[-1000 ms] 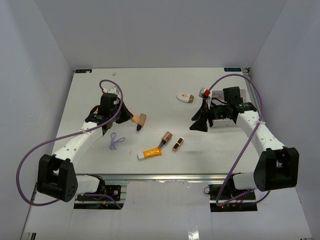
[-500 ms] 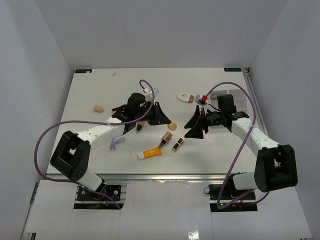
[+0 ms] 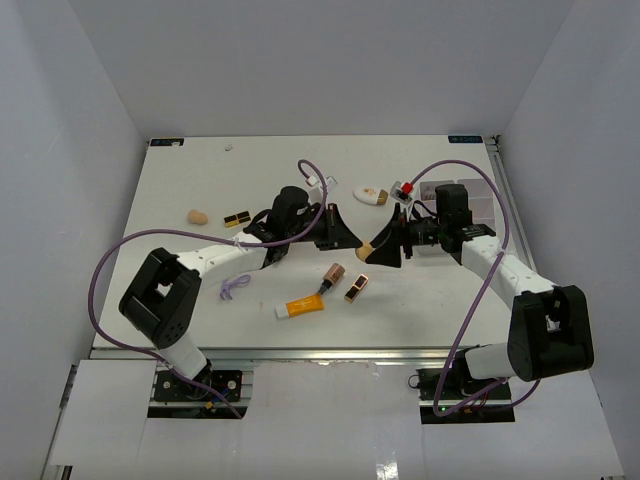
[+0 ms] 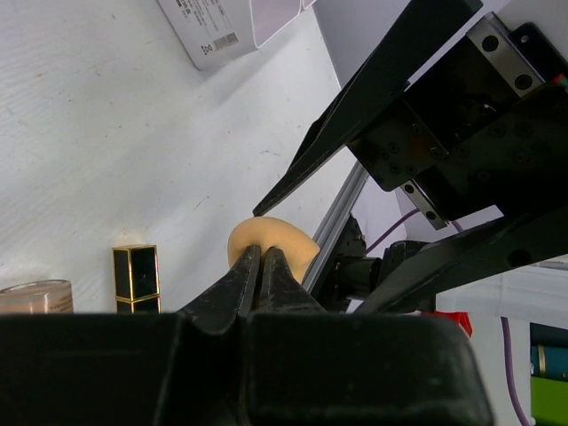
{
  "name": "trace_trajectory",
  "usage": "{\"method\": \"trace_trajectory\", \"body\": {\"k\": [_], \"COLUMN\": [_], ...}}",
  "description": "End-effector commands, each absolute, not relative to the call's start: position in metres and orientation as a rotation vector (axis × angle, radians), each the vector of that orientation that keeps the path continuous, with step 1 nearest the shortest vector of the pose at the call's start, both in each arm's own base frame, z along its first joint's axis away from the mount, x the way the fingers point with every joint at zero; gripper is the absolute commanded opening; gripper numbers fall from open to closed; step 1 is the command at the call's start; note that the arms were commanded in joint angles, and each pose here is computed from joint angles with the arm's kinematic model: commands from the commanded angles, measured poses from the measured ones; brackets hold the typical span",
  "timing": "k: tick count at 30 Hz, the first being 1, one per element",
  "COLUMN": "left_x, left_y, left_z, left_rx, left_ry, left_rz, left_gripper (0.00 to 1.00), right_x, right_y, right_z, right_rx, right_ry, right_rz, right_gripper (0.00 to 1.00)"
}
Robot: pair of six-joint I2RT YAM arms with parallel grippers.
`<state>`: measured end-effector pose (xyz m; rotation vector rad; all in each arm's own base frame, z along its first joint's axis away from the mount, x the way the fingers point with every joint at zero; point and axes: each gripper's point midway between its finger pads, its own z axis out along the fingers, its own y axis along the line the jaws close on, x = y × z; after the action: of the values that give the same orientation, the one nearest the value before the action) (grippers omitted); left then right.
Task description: Organize the makeup
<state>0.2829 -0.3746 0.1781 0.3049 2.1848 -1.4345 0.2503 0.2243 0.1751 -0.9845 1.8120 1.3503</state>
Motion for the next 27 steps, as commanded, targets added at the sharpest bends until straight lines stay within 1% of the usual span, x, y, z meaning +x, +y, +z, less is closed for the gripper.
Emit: {"method": "trace_trajectory", "body": {"k": [1, 4, 6, 11, 13, 14, 15, 16, 17, 18, 20, 21, 23, 25, 27], "left_x": [0.284, 0.284, 0.284, 0.286, 0.286, 0.285, 0.285, 0.284, 0.284, 0.283, 0.282, 0.282, 0.285, 0.292, 0.303], "left_y": [-0.389, -0.391, -0.392, -0.393, -0.393, -0.394, -0.394, -0.394, -0.394, -0.394, -0.394, -0.394, -0.393, -0.389, -0.381], "left_z": [0.210, 0.211, 0.211, 0.210, 0.210, 0.211, 0.212, 0.213, 0.213, 0.214, 0.217, 0.219, 0.224, 0.234, 0.245], "left_rx": [0.345, 0.347, 0.344, 0.335, 0.336, 0.338, 0.341, 0.344, 0.346, 0.352, 0.376, 0.387, 0.403, 0.404, 0.398], "left_ry": [2.089, 2.086, 2.088, 2.090, 2.090, 2.089, 2.088, 2.088, 2.089, 2.087, 2.068, 2.062, 2.041, 2.018, 1.989], "left_rz": [-1.492, -1.495, -1.495, -1.488, -1.493, -1.499, -1.503, -1.506, -1.508, -1.510, -1.510, -1.508, -1.479, -1.439, -1.376], "left_gripper": [0.00, 0.00, 0.00, 0.00, 0.00, 0.00, 0.00, 0.02, 0.08, 0.20, 0.37, 0.49, 0.65, 0.76, 0.83], "right_x": [0.259, 0.258, 0.257, 0.254, 0.254, 0.255, 0.255, 0.254, 0.254, 0.253, 0.253, 0.254, 0.255, 0.257, 0.260], "right_y": [0.224, 0.225, 0.225, 0.226, 0.226, 0.226, 0.226, 0.226, 0.226, 0.226, 0.225, 0.223, 0.220, 0.217, 0.212], "right_z": [0.174, 0.174, 0.173, 0.175, 0.175, 0.175, 0.176, 0.176, 0.177, 0.177, 0.179, 0.180, 0.182, 0.185, 0.186], "right_rx": [-0.967, -0.972, -0.977, -0.991, -0.995, -1.002, -1.007, -1.010, -1.020, -1.028, -1.034, -1.036, -1.033, -1.036, -1.026], "right_ry": [1.813, 1.808, 1.806, 1.791, 1.788, 1.781, 1.777, 1.777, 1.768, 1.766, 1.763, 1.757, 1.756, 1.749, 1.760], "right_rz": [1.302, 1.320, 1.329, 1.346, 1.349, 1.346, 1.348, 1.354, 1.350, 1.346, 1.339, 1.330, 1.319, 1.295, 1.265], "right_gripper": [0.72, 0.63, 0.54, 0.41, 0.31, 0.23, 0.18, 0.15, 0.10, 0.08, 0.08, 0.08, 0.08, 0.08, 0.08]}}
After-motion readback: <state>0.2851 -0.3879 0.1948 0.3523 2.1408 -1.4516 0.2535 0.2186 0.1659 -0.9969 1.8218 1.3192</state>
